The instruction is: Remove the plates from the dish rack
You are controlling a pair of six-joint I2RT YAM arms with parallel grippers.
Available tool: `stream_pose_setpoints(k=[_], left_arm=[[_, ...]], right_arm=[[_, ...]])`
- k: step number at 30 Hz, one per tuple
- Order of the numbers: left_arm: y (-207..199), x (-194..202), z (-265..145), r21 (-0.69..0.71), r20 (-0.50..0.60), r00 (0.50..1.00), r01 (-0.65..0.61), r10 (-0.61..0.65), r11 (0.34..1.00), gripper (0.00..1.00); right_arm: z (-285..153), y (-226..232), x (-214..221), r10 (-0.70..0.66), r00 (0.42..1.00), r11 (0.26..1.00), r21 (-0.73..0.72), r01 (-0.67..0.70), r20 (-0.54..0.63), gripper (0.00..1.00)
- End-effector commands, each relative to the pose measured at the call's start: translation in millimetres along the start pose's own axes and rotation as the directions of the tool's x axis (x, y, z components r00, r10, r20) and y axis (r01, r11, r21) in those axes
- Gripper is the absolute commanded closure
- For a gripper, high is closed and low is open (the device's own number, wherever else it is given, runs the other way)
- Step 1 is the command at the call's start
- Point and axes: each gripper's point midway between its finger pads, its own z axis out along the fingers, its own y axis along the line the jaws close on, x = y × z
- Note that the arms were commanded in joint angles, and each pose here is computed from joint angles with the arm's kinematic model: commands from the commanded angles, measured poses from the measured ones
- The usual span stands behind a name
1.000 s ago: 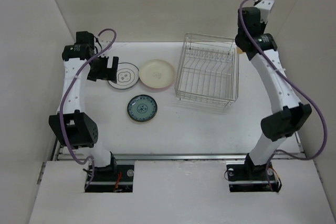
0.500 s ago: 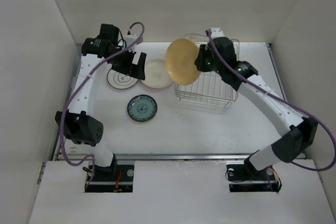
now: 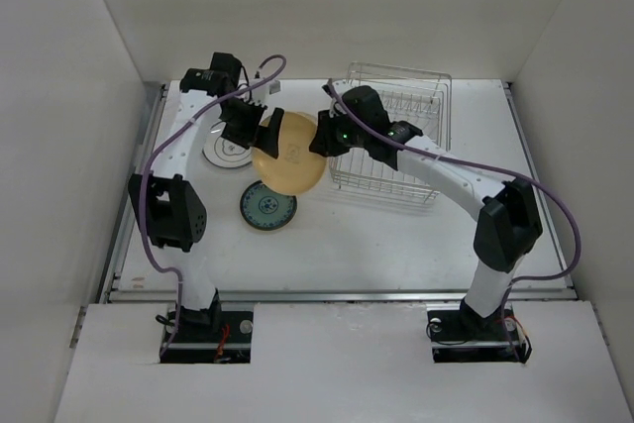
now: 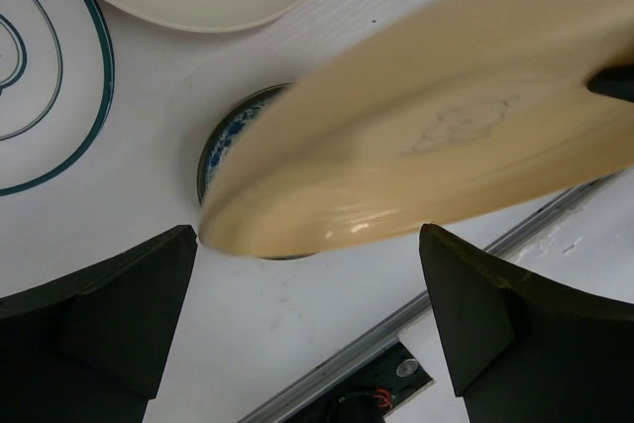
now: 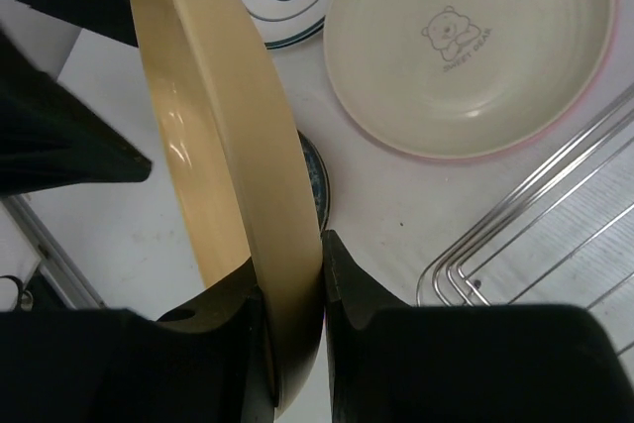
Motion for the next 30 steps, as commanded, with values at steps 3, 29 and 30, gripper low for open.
stream_pose_setpoints(k=[3,29,30], left_arm=[[16.4,-16.0,1.7,-0.053,0.034,0.999,-0.023,0.024,0.998,0.11],[105.6,-78.9,46.0,-0.088,0.178,0.926,0.351,-0.332,0.932,1.0],[108.1,-82.5,49.4,-0.085,0.188,0.92,0.363,-0.343,0.928,1.0]], right_arm=[[-8.1,30.1,-40.1,-0.039,0.989,0.99,-0.13,0.058,0.143,1.0],[-26.6,-60.8,-82.9,0.075,0.962,0.956,0.256,-0.144,0.261,0.36],[-33.2,-60.7,-84.9,0.073,0.961,0.953,0.266,-0.146,0.267,0.36]])
